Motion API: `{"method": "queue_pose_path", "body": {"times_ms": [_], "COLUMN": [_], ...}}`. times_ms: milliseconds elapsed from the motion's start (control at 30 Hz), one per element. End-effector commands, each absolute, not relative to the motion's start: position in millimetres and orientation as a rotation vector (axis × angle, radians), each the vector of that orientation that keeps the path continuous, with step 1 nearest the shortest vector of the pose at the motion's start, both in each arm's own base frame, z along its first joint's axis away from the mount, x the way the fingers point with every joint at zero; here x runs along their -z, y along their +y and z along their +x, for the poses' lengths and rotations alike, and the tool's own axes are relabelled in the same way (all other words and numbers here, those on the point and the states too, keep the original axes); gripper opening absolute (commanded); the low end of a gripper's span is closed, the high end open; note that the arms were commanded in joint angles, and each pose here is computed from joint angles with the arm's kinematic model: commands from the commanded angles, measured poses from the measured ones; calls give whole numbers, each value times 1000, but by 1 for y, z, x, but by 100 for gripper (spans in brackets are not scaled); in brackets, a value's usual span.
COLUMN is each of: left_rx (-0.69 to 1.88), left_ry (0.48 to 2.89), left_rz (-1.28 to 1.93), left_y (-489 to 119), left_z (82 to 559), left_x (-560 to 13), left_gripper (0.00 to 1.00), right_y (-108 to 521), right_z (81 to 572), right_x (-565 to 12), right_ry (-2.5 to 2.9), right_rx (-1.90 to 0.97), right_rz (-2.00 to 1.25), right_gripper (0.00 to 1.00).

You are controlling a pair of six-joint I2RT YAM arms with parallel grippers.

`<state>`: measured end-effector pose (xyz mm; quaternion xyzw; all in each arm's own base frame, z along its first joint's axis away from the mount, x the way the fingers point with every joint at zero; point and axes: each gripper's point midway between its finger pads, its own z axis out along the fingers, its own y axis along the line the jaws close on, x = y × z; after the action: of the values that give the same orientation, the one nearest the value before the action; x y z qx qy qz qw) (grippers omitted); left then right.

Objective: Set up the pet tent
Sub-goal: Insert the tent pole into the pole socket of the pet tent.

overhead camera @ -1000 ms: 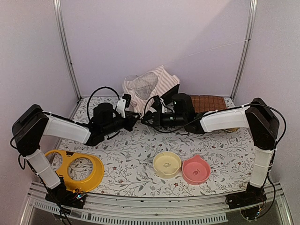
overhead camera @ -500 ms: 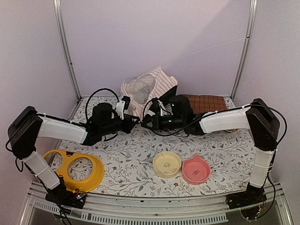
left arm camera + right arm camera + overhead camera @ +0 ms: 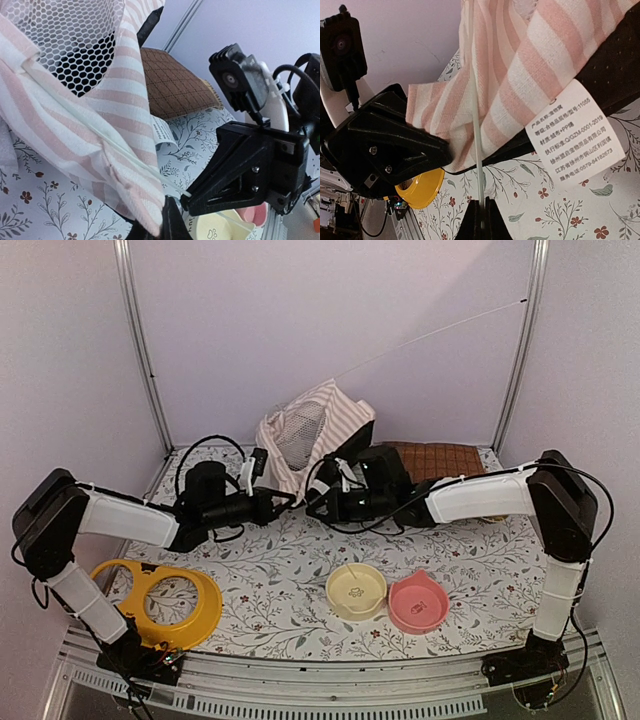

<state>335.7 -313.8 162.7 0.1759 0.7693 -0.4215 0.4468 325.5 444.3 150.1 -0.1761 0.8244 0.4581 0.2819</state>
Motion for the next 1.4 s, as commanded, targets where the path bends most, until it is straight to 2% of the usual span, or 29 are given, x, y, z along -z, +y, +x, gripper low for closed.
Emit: {"method": "queue_pose_path", "body": {"times_ms": [0,533,700,933,1167,1367], "left_rx": [1258,1310,1187,1110,969,882], "left_ry": [1818,2031,2161,2226,2322,2463], "left_rz": [491,163,81,32,82,152], "left_y": [-333,-336,-328,-325,-331,-336], "left_z": [315,355,365,373,387,390], "left_x": [-198,-176,-146,-125,-97,-41], "left_gripper": [0,0,2,5,2,0], "right_y": [442,479,481,487,506,505], "right_z": [348,317,316,312,299,299], "right_x": [-142,-147,-160,-169,-145,-118], "right_ry": [2219,2176,2139,2106,2200,2298], "right_rx": [-1060,-1066,-1068,-1087,-1180,-1158], "right_rz": [-413,-602,-602,-632,-694,-673], "right_gripper": [0,0,0,0,0,0]}}
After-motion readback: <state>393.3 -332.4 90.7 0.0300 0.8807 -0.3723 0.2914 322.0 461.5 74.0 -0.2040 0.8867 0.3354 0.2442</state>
